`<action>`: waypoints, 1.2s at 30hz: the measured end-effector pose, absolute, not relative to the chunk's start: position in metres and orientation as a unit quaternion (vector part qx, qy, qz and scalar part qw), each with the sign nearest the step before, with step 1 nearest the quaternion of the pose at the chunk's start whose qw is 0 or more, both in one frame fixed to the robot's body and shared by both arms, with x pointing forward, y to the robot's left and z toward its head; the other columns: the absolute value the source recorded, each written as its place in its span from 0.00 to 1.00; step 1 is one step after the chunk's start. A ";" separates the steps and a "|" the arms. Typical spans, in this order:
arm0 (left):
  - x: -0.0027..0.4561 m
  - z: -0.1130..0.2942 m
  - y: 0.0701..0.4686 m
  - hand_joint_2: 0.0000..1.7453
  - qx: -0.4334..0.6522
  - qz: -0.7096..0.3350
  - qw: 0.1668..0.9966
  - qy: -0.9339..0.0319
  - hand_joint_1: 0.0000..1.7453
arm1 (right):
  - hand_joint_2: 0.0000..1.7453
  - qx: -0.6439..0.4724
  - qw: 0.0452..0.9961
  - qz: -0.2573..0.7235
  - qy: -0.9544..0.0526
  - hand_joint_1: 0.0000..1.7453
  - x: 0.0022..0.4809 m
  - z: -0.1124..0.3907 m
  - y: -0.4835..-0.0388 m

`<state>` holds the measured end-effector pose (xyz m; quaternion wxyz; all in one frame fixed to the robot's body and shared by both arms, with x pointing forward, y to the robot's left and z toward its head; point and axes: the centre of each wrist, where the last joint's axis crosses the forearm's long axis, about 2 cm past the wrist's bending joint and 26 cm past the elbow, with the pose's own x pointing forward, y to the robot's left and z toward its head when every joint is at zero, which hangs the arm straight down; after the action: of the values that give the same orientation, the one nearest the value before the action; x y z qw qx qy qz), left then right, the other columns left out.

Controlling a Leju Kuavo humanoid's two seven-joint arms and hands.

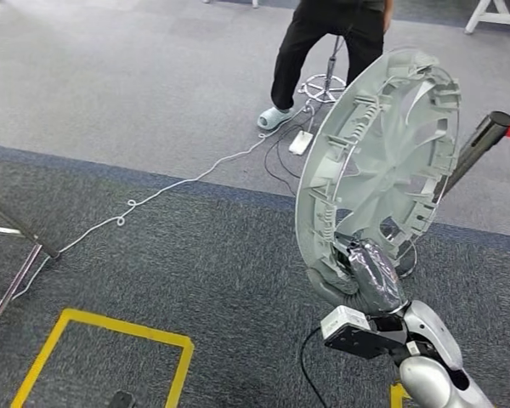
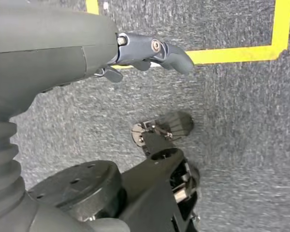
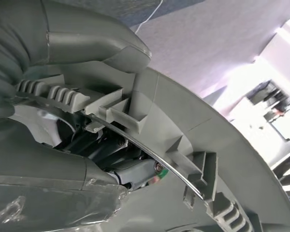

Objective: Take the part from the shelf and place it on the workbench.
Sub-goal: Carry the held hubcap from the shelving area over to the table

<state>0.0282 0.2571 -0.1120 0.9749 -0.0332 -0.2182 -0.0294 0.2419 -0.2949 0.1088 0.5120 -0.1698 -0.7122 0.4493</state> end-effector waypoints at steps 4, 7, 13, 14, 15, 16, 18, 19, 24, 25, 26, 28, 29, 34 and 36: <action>0.029 -0.112 0.257 1.00 -0.033 -0.029 0.975 -0.219 0.00 | 1.00 -0.170 0.513 0.449 -0.711 0.91 0.241 0.108 -0.295; 0.029 -0.112 0.258 1.00 -0.032 -0.029 0.975 -0.219 0.00 | 1.00 -0.170 0.514 0.450 -0.711 0.91 0.241 0.108 -0.295; 0.027 -0.112 0.259 1.00 -0.032 -0.029 0.975 -0.217 0.00 | 1.00 -0.171 0.515 0.450 -0.710 0.91 0.242 0.108 -0.294; 0.027 -0.112 0.258 1.00 -0.032 -0.030 0.975 -0.217 0.00 | 1.00 -0.169 0.515 0.449 -0.710 0.91 0.242 0.109 -0.294; 0.027 -0.112 0.258 1.00 -0.033 -0.032 0.975 -0.217 0.00 | 1.00 -0.166 0.516 0.448 -0.711 0.91 0.242 0.109 -0.294; 0.028 -0.112 0.258 1.00 -0.033 -0.034 0.975 -0.217 0.00 | 1.00 -0.162 0.518 0.447 -0.711 0.91 0.242 0.109 -0.294; 0.030 -0.112 0.256 1.00 -0.034 -0.036 0.975 -0.218 0.00 | 1.00 -0.150 0.525 0.445 -0.710 0.91 0.241 0.106 -0.291; 0.030 -0.112 0.255 1.00 -0.035 -0.036 0.975 -0.217 0.00 | 1.00 -0.145 0.529 0.444 -0.709 0.91 0.240 0.103 -0.289; 0.031 -0.112 0.255 1.00 -0.034 -0.036 0.975 -0.215 0.00 | 1.00 -0.132 0.539 0.439 -0.707 0.91 0.238 0.095 -0.282; 0.032 -0.111 0.255 1.00 -0.033 -0.036 0.975 -0.216 0.00 | 1.00 -0.131 0.540 0.439 -0.706 0.91 0.238 0.094 -0.282; 0.032 -0.111 0.255 1.00 -0.032 -0.036 0.975 -0.216 0.00 | 1.00 -0.130 0.541 0.439 -0.705 0.91 0.237 0.093 -0.281; 0.031 -0.112 0.255 1.00 -0.033 -0.036 0.976 -0.214 0.00 | 1.00 -0.129 0.543 0.439 -0.704 0.91 0.237 0.092 -0.280; 0.031 -0.112 0.254 1.00 -0.032 -0.036 0.976 -0.213 0.00 | 1.00 -0.129 0.544 0.438 -0.704 0.91 0.237 0.091 -0.280; 0.032 -0.111 0.253 1.00 -0.033 -0.036 0.976 -0.213 0.00 | 1.00 -0.127 0.548 0.439 -0.700 0.91 0.236 0.088 -0.280; 0.031 -0.111 0.252 1.00 -0.034 -0.037 0.976 -0.211 0.00 | 1.00 -0.127 0.550 0.439 -0.699 0.91 0.235 0.087 -0.280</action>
<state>0.0309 0.2516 -0.1113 0.9761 -0.0340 -0.2114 -0.0368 0.2349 -0.2798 0.0867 0.5504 -0.1269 -0.6988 0.4390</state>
